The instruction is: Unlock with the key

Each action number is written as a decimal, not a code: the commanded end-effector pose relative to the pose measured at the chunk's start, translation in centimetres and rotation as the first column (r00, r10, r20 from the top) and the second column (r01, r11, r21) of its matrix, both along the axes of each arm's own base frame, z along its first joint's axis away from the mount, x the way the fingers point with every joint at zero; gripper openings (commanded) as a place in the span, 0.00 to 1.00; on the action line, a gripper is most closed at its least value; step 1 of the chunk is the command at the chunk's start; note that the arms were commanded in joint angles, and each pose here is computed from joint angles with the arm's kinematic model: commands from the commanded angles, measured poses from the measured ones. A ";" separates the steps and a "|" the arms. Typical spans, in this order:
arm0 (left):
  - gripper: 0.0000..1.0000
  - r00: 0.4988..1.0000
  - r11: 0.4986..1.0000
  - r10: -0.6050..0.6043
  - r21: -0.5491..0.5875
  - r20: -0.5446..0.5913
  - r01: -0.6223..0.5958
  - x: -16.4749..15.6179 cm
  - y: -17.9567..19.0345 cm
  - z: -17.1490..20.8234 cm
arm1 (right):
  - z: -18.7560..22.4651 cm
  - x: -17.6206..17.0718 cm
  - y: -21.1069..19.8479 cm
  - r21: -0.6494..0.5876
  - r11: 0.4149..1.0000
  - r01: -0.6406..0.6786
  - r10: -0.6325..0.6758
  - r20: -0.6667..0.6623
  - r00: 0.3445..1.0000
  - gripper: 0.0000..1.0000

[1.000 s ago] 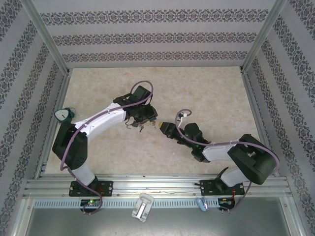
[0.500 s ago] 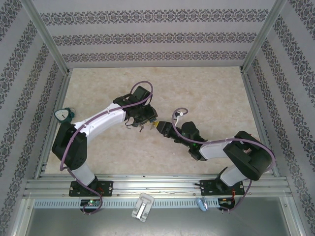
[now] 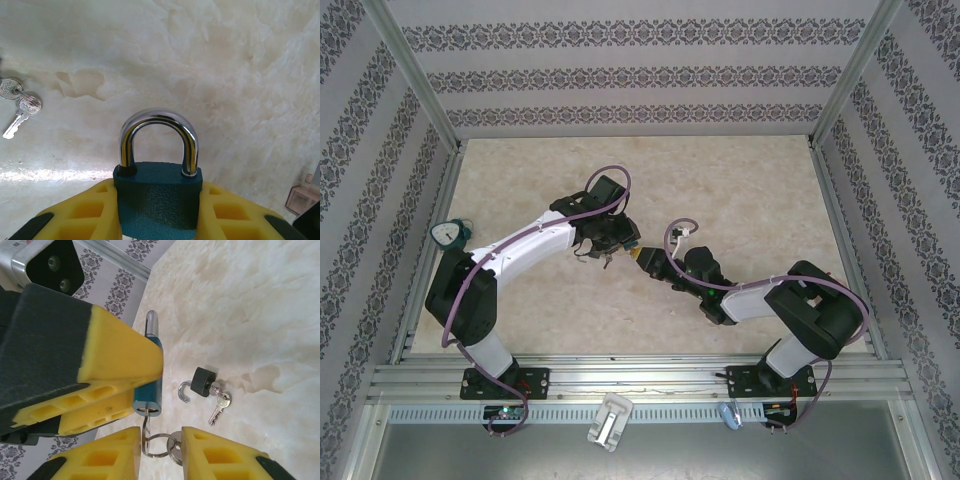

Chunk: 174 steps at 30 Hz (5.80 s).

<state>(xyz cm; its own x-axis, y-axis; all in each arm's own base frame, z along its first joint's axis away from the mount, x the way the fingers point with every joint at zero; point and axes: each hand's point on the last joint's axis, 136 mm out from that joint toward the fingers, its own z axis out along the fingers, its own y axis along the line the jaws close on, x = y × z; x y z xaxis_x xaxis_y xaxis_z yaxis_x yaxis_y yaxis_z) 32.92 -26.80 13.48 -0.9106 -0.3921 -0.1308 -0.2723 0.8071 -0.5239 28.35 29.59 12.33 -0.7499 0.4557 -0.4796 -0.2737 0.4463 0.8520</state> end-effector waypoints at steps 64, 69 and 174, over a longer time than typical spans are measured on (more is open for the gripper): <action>0.14 0.927 0.918 0.152 -0.397 0.343 -0.004 0.5 0.6 8.7 | 5.9 1.5 1.5 0.276 0.960 -0.049 0.035 0.057 0.998 0.00; 0.13 0.906 0.889 0.167 -0.458 0.389 0.032 0.4 0.6 10.2 | 6.4 1.4 1.8 0.308 0.949 -0.065 0.049 0.059 0.997 0.00; 0.21 0.992 0.887 0.087 -0.461 0.091 -0.035 -0.8 -1.3 7.9 | 7.8 0.2 2.6 -0.067 0.998 -0.009 0.035 0.398 0.917 0.39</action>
<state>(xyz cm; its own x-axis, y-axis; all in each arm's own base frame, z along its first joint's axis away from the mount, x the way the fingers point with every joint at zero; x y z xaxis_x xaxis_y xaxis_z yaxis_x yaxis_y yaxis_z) 31.98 -26.57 19.70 -0.8581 -0.5126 -0.0316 -0.2780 0.5154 -0.8106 28.21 32.34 18.76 -0.5481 0.3551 -0.7573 -0.5801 0.4908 0.6501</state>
